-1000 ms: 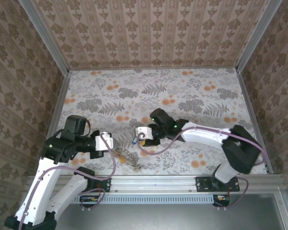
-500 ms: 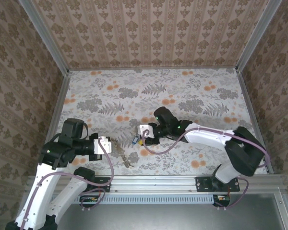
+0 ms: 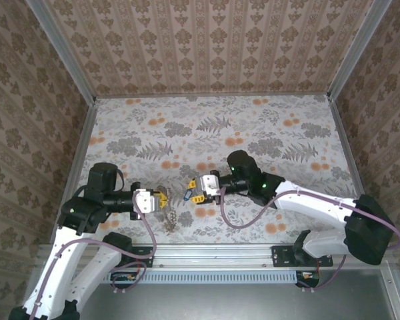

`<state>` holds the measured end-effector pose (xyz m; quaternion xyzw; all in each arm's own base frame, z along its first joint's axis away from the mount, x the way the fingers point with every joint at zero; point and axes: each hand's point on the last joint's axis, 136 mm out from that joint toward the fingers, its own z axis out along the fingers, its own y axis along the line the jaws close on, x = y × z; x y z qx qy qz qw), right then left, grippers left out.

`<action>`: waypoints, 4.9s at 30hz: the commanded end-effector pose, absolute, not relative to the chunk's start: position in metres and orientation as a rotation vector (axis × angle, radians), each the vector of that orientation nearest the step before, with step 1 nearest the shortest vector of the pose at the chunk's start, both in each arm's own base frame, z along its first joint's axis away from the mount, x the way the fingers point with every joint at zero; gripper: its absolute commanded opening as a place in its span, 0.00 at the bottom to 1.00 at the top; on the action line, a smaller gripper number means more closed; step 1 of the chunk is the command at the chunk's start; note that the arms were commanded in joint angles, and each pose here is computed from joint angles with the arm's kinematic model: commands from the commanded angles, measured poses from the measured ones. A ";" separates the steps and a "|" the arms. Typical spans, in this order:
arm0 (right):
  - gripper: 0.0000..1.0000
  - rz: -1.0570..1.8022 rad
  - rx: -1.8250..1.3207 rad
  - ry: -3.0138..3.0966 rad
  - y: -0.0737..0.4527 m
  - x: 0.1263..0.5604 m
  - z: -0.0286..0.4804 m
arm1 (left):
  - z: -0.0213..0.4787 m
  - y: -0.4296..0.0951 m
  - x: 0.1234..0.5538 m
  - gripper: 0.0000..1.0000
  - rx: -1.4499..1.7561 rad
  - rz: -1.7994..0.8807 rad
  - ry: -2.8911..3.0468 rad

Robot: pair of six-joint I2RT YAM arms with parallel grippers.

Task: Put the keys on the keyring

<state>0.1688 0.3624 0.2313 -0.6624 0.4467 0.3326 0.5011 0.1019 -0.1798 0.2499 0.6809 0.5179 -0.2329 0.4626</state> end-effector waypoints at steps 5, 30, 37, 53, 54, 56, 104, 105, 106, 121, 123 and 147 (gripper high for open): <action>0.31 0.828 -1.486 1.079 0.383 0.161 0.270 | 0.266 -0.195 0.102 0.00 1.660 -0.650 1.160; 0.23 0.814 -1.518 1.208 0.386 0.151 0.249 | 0.263 -0.212 0.109 0.00 1.693 -0.682 1.174; 0.03 0.767 -1.480 1.244 0.387 0.163 0.249 | 0.265 -0.213 0.110 0.00 1.683 -0.682 1.177; 0.00 1.077 -1.074 1.063 0.368 0.164 0.318 | 0.263 -0.204 0.114 0.28 1.540 -0.668 1.308; 0.00 1.086 -1.077 1.052 0.367 0.162 0.319 | 0.264 -0.205 0.115 0.28 1.533 -0.670 1.302; 0.00 1.101 -1.092 1.032 0.367 0.158 0.321 | 0.267 -0.207 0.119 0.28 1.517 -0.673 1.290; 0.22 0.749 -1.452 1.279 0.353 0.166 0.255 | 0.276 -0.197 0.120 0.00 1.594 -0.636 1.492; 0.23 0.730 -1.454 1.304 0.353 0.168 0.253 | 0.277 -0.196 0.121 0.00 1.605 -0.625 1.502; 0.24 0.722 -1.456 1.321 0.353 0.170 0.253 | 0.278 -0.194 0.121 0.00 1.615 -0.612 1.509; 0.28 0.747 -1.445 1.358 0.381 0.168 0.269 | 0.276 -0.199 0.118 0.00 1.768 -0.555 1.559; 0.27 0.768 -1.457 1.340 0.382 0.163 0.269 | 0.278 -0.202 0.117 0.00 1.760 -0.566 1.536; 0.22 0.933 -1.250 1.125 0.360 0.148 0.306 | 0.334 -0.235 0.114 0.00 1.394 -0.880 1.076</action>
